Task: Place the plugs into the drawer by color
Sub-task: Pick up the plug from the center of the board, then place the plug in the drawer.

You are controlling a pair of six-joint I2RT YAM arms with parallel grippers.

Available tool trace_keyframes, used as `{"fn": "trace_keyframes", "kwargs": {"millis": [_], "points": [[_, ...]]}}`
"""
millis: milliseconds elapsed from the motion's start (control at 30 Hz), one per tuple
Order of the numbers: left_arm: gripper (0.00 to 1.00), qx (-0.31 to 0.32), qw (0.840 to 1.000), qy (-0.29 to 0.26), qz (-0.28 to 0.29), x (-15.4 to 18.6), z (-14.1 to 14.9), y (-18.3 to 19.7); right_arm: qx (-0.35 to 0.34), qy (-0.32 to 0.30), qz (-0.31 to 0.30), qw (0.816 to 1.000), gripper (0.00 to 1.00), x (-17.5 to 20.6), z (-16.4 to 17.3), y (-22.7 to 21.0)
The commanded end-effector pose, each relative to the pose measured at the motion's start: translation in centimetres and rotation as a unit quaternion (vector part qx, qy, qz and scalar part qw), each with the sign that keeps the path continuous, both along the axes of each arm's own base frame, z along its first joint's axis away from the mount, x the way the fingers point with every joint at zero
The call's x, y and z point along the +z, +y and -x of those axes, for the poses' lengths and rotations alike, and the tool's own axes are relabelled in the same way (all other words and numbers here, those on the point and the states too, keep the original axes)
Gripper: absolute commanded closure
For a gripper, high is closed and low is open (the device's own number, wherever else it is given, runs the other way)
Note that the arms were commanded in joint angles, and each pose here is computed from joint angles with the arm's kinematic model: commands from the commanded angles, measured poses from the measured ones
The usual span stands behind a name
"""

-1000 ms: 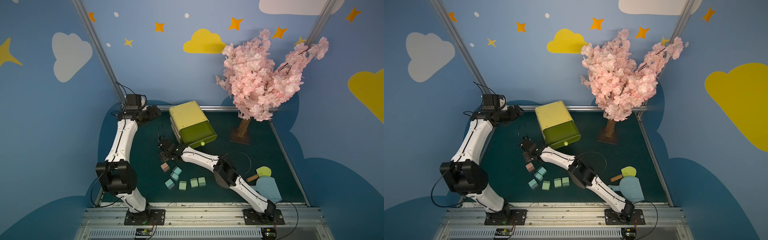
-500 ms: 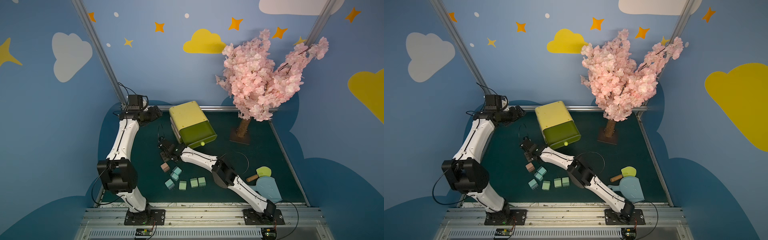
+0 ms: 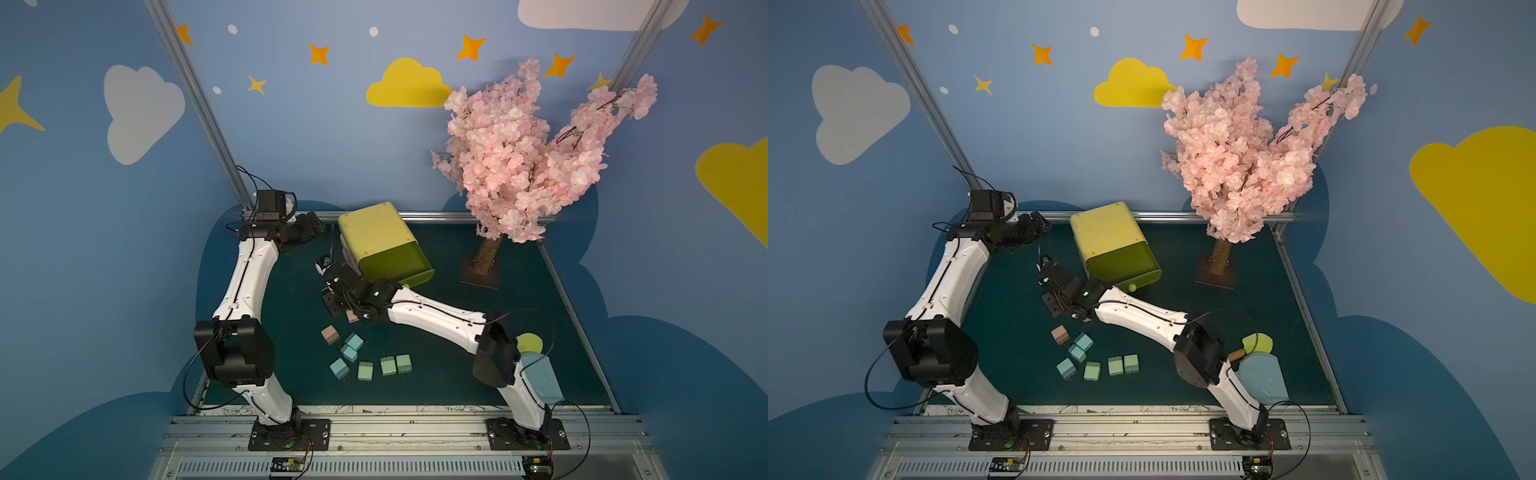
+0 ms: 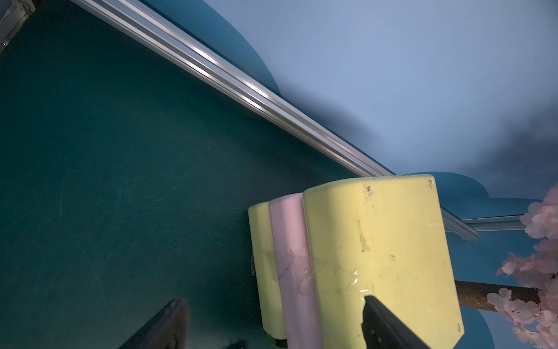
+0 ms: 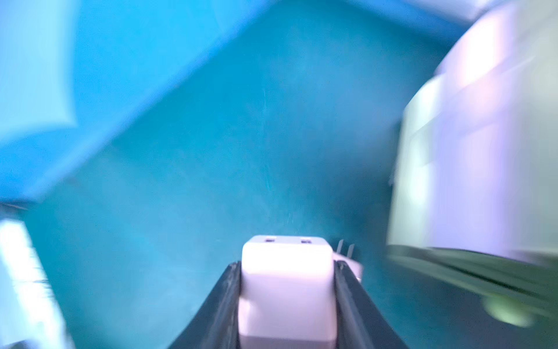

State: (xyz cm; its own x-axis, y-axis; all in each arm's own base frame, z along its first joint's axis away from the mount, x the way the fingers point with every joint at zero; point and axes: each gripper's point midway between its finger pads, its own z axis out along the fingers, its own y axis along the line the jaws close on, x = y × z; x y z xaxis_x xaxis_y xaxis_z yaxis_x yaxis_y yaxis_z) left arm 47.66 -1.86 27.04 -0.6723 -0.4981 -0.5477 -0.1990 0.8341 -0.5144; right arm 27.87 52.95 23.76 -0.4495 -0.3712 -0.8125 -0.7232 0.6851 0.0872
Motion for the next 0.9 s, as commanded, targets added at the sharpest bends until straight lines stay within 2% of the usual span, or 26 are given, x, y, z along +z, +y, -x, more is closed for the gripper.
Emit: {"fn": "trace_keyframes", "kwargs": {"millis": [0,167,333,567,867], "points": [[0.09,-0.029,1.000,-0.009,-0.003,0.2,-0.5,-1.9,-0.026,-0.039,-0.029,0.998,0.69,4.7,-1.5,-3.3],[0.09,-0.073,0.997,-0.003,-0.012,-0.1,-1.1,-5.6,-0.053,-0.045,-0.020,0.997,0.69,6.5,-3.8,-8.5],[0.09,-0.114,0.993,0.010,-0.018,-0.6,-2.2,-8.8,-0.053,-0.007,-0.013,0.998,0.67,5.0,-5.5,-11.1],[0.09,-0.174,0.984,0.034,-0.018,-1.6,-2.8,-12.8,-0.050,0.033,-0.008,0.998,0.65,2.4,-6.5,-12.1],[0.10,-0.163,0.984,0.063,-0.025,-4.1,-3.2,-12.4,-0.046,0.072,0.005,0.996,0.61,-0.7,-7.0,-11.1]]}}
